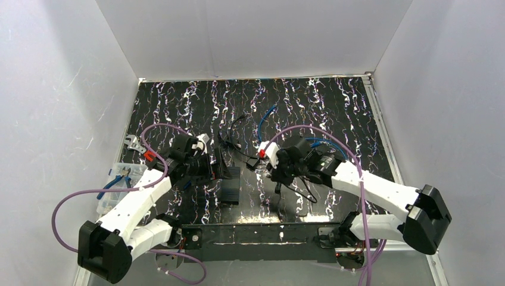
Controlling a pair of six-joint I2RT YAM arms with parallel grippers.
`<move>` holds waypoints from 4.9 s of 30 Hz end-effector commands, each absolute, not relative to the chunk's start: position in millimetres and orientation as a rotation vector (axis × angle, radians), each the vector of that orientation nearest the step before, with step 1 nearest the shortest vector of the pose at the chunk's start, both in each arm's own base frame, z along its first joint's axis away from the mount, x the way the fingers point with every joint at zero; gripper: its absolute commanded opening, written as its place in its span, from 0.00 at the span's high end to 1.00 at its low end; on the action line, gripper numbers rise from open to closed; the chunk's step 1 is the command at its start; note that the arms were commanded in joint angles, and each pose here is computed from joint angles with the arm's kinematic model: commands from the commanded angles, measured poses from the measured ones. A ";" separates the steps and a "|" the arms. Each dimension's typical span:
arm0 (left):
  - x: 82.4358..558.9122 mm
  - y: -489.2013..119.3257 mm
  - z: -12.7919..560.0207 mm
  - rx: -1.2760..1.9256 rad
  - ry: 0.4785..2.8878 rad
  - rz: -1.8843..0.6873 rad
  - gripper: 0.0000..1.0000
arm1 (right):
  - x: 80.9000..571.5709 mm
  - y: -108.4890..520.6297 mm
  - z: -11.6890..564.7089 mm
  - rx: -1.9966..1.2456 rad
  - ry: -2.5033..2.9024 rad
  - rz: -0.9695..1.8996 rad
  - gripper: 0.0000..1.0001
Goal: Insert the plug into the switch port
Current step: Insert the connector into the switch port.
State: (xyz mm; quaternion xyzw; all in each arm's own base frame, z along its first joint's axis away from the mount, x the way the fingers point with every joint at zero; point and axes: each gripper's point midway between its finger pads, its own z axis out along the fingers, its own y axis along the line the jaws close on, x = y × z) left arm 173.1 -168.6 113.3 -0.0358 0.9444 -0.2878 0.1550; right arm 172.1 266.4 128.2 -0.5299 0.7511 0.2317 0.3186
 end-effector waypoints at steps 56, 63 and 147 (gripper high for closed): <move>144.7 -176.2 35.4 -0.258 2.901 -0.925 0.22 | 118.9 357.7 32.0 -1.589 1.816 0.802 0.99; 144.0 -178.0 35.7 -0.255 2.904 -0.944 0.30 | 120.7 362.7 33.7 -1.572 1.812 0.808 0.99; 140.7 -182.7 33.3 -0.240 2.913 -0.995 0.46 | 122.7 380.8 63.7 -1.522 1.708 0.784 0.99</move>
